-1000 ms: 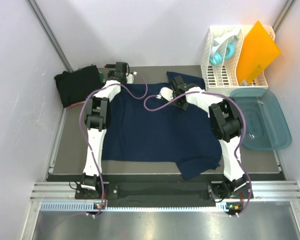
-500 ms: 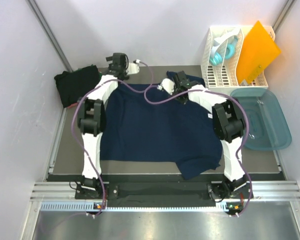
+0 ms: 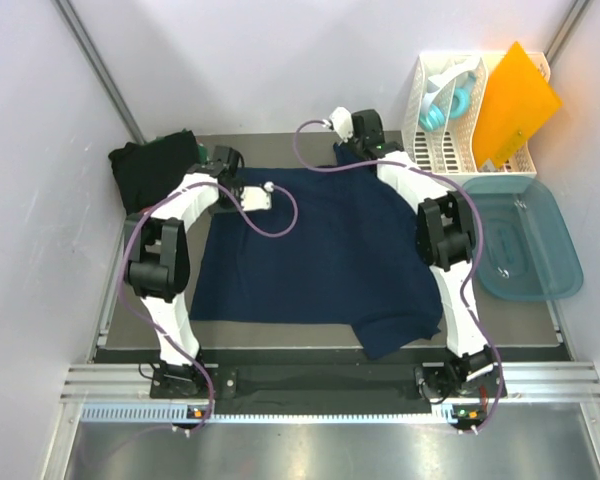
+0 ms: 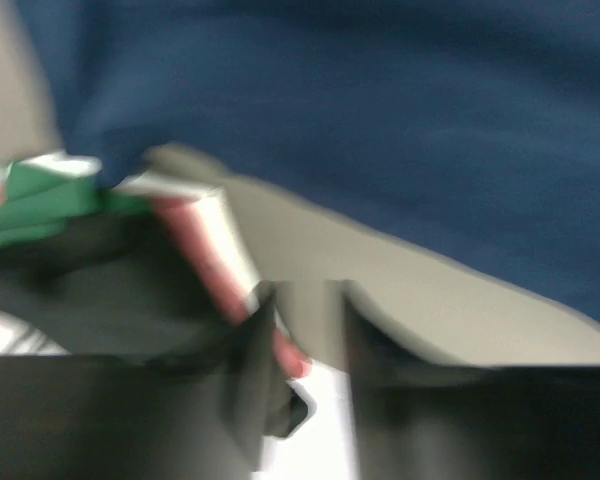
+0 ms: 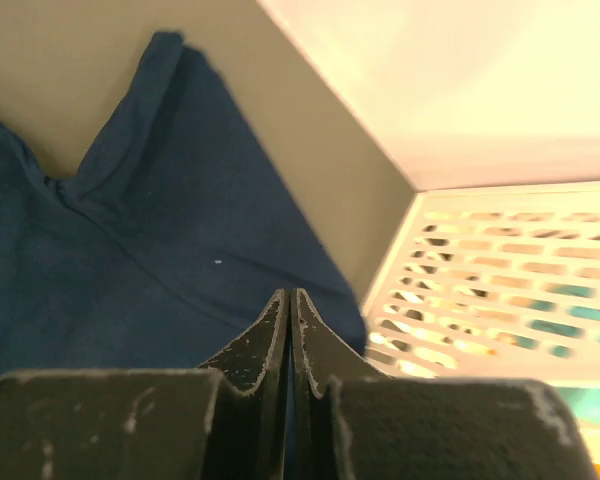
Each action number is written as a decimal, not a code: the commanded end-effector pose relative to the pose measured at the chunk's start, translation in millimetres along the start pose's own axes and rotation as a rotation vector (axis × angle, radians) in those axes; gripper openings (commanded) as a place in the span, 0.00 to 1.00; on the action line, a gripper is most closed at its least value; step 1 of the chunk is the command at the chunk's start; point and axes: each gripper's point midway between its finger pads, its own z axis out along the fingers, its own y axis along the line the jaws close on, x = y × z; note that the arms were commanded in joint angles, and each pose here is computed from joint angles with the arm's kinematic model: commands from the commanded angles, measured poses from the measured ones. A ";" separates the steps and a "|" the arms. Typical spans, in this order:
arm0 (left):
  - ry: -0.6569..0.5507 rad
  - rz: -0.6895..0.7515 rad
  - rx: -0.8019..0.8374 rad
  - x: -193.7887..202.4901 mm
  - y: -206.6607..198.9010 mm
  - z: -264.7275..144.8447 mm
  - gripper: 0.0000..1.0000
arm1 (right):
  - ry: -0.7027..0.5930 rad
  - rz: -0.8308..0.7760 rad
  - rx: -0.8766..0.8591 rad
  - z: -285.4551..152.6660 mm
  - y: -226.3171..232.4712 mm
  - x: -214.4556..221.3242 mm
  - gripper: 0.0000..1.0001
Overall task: Fold and stack the t-shirts
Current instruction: Flatten out the tshirt
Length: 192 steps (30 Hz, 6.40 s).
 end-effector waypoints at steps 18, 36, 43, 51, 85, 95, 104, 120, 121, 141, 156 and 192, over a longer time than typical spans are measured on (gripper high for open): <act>-0.009 0.040 0.629 1.3 -120.5 3.1 0.00 | -0.032 -0.091 -0.038 34.5 53.9 1.4 0.00; 0.135 0.094 0.804 27.7 -171.4 10.4 0.00 | 0.002 -0.375 -0.060 71.0 97.3 30.2 0.00; 0.153 0.102 0.840 35.9 -185.7 3.2 0.00 | 0.043 -0.422 -0.049 82.7 88.5 48.8 0.00; 0.173 0.107 0.892 44.6 -203.2 -4.9 0.00 | 0.097 -0.422 0.019 92.0 53.1 68.8 0.00; 0.079 -0.085 0.331 41.0 -60.7 -35.1 0.86 | 0.160 -0.398 -0.417 -198.1 55.7 115.7 0.82; 0.079 -0.137 0.270 29.4 -57.6 -3.6 0.00 | 0.297 -0.318 -0.692 -227.4 133.3 189.4 0.00; 0.098 -0.159 0.127 29.9 -7.4 4.0 0.00 | 0.387 -0.307 -0.831 -241.4 173.7 235.9 0.00; 0.072 -0.187 -0.018 32.8 34.0 -8.8 0.00 | 0.528 -0.319 -0.924 -274.8 200.7 292.9 0.00; 0.067 -0.192 -0.023 32.0 34.9 -8.9 0.00 | 0.523 -0.320 -0.916 -277.4 198.6 292.1 0.00; -0.359 -0.312 -0.002 -60.4 75.5 53.1 0.00 | 0.497 -0.317 -0.883 -267.6 190.7 278.2 0.00; -0.134 -0.271 -0.119 -35.5 87.6 129.1 0.00 | 0.458 -0.312 -0.878 -255.1 182.1 255.4 0.00; 0.163 -0.427 -0.372 32.1 120.6 138.5 0.31 | 0.427 -0.338 -0.857 -257.8 181.1 259.4 0.11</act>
